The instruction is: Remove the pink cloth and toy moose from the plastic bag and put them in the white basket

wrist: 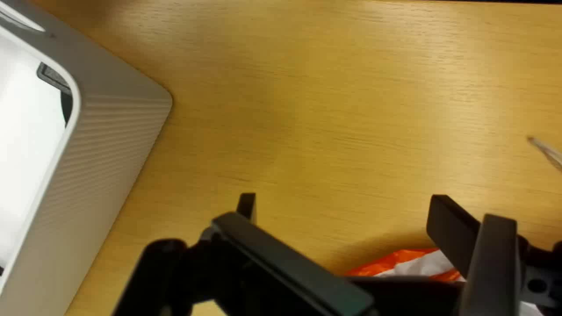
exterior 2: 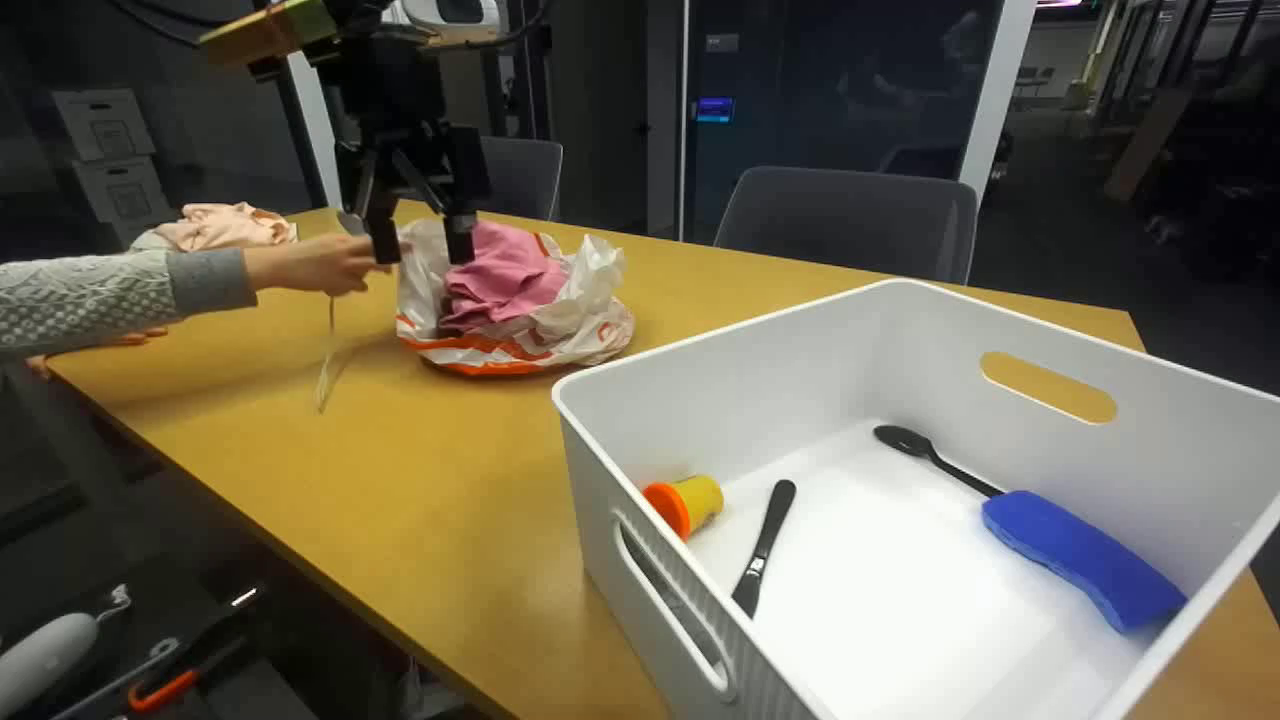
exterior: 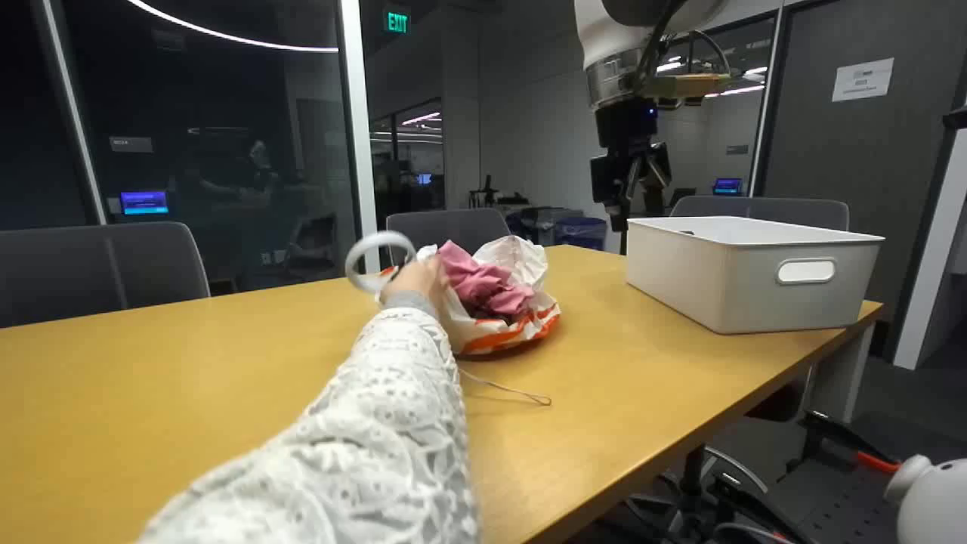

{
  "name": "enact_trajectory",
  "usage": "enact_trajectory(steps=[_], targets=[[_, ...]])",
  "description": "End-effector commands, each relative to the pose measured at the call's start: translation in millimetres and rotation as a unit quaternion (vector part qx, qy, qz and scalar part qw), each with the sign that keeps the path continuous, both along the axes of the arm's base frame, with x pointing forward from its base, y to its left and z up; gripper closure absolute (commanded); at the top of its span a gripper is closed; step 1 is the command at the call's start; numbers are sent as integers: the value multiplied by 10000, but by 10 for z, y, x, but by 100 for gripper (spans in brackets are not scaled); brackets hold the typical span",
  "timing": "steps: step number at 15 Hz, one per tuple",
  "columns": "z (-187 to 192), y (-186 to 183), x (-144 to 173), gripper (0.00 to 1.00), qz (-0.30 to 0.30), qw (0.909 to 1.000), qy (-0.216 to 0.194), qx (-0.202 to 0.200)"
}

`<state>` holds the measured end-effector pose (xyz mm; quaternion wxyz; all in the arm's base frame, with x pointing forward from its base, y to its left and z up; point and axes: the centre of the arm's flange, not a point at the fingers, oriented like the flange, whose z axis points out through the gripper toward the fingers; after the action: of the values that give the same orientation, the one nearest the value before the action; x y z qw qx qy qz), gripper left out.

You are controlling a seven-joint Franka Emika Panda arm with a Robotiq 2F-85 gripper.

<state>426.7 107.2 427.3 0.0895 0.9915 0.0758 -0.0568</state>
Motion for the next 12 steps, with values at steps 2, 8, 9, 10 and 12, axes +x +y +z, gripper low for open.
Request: enact_trajectory(steps=[2,8,9,10,12], targets=[[31,4,14,0,1,10000,-33,8],[39,6,16,0,2,10000,-42,10],[39,6,16,0,1,10000,-42,10],[39,5,16,0,1,10000,-42,10],[39,5,16,0,1,10000,-42,10]])
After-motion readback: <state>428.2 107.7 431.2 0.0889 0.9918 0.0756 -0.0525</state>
